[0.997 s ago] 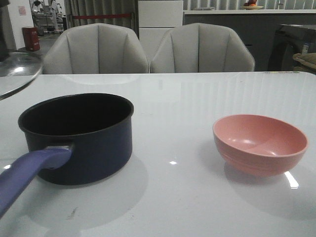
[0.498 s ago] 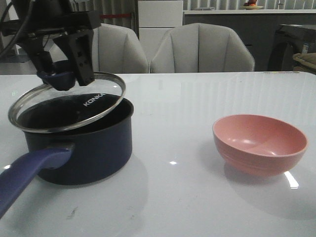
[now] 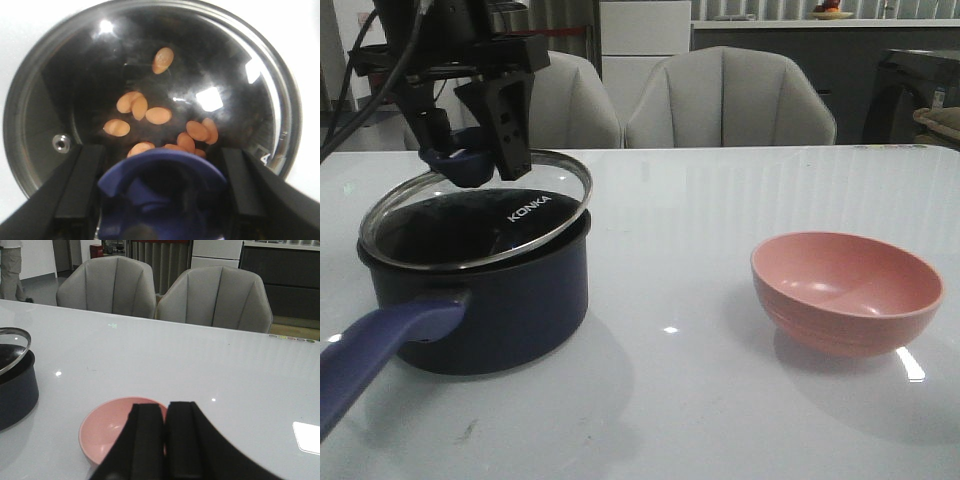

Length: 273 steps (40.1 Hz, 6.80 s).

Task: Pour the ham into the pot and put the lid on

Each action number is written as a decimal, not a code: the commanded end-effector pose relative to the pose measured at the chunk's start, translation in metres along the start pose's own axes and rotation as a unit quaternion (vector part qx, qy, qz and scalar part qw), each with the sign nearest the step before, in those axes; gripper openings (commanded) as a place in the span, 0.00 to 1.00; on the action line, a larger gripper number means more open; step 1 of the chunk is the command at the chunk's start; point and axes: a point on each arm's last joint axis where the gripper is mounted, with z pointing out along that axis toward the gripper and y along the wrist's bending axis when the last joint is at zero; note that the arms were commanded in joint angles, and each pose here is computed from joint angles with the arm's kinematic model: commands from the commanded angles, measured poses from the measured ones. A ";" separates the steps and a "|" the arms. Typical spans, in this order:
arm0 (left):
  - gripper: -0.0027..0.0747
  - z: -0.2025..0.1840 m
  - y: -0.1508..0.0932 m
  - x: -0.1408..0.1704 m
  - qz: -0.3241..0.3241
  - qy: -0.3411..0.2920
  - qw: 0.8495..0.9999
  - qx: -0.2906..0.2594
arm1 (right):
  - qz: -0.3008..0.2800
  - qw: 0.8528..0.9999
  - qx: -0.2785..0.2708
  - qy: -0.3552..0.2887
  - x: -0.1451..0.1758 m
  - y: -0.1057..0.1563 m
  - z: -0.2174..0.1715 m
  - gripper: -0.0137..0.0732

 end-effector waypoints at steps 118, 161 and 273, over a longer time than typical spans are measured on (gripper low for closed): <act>0.18 -0.086 -0.004 0.305 0.018 -0.568 0.823 -0.018 | -0.002 0.999 0.012 -0.049 -0.016 -0.002 -0.001 0.33; 0.18 -0.011 0.024 0.344 -0.080 -0.670 0.723 -0.147 | -0.002 0.999 0.012 -0.049 -0.016 -0.002 -0.001 0.33; 0.18 0.003 0.025 0.348 -0.126 -0.674 0.720 -0.108 | 0.011 0.993 0.081 -0.087 0.033 -0.010 -0.010 0.33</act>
